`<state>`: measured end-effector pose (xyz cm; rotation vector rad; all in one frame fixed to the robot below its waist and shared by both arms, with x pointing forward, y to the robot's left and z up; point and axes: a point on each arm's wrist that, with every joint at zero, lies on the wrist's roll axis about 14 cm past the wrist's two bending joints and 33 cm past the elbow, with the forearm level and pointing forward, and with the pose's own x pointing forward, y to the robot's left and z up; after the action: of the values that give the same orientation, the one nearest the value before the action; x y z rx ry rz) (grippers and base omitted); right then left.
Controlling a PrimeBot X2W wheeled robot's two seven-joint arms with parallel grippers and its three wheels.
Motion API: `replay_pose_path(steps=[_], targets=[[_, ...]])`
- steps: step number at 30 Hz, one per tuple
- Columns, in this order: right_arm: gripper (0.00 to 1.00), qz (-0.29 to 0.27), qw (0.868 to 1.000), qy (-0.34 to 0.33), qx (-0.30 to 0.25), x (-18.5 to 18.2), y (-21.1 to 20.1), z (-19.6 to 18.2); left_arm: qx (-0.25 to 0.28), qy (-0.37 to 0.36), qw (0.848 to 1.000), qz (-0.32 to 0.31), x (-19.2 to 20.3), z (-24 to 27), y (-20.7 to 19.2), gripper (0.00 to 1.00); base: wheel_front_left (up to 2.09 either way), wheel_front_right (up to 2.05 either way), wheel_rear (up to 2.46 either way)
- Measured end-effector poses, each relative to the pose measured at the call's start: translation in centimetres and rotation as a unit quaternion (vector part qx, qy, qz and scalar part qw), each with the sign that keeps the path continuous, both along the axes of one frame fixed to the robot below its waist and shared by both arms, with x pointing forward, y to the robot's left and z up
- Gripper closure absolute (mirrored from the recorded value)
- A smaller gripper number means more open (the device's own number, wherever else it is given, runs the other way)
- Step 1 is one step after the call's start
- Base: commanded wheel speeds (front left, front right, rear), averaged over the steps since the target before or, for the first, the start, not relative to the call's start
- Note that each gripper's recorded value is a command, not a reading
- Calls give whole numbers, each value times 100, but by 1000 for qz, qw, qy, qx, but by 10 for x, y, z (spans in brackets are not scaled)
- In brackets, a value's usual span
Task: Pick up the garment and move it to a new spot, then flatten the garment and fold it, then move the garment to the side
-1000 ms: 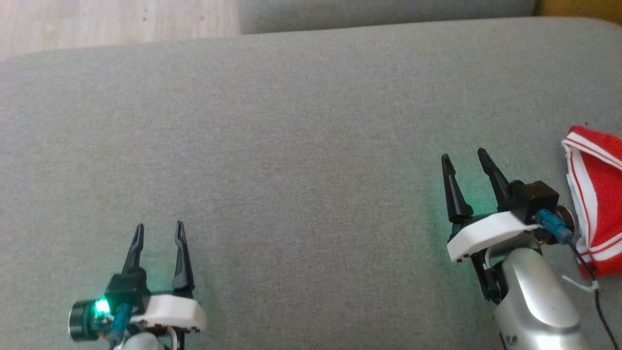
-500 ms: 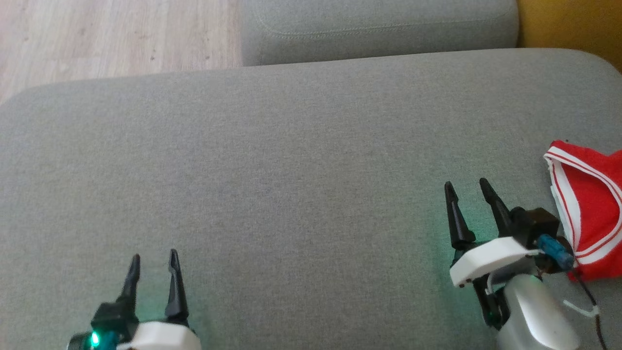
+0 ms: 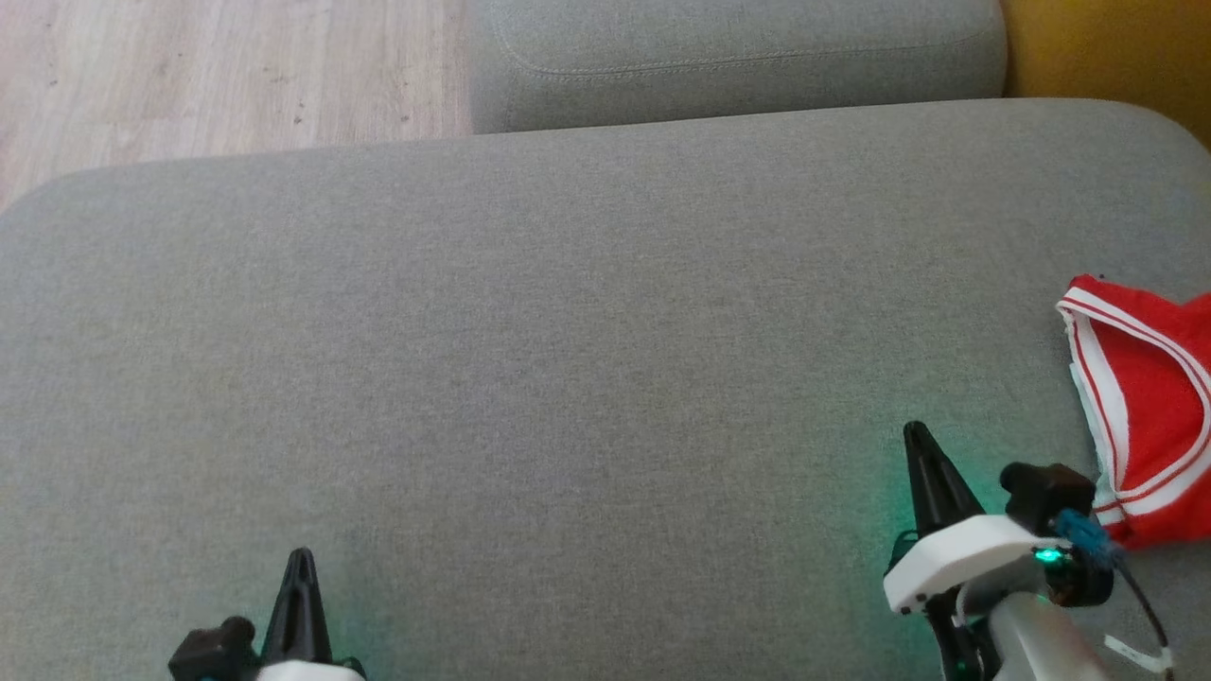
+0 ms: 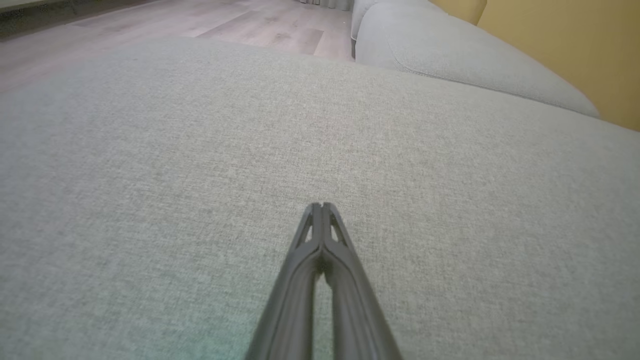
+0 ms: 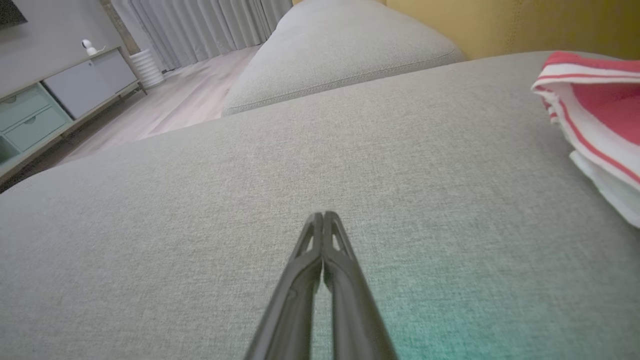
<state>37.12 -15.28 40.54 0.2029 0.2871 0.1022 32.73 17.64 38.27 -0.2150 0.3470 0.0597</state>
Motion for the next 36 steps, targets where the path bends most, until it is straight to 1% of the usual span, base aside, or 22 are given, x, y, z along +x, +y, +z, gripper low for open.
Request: replay_pose_path(steps=[17,25,36], targets=[[100,-52,995,-3,90,7,-11,13,-90,0,995,41,4,6,4,100,0,0,0],[100,-73,988,-6,135,10,-15,19,-133,-6,989,62,9,11,7,100,0,0,0],[100,-98,976,-9,195,13,-21,26,-192,-8,978,83,11,15,9,100,0,0,0]])
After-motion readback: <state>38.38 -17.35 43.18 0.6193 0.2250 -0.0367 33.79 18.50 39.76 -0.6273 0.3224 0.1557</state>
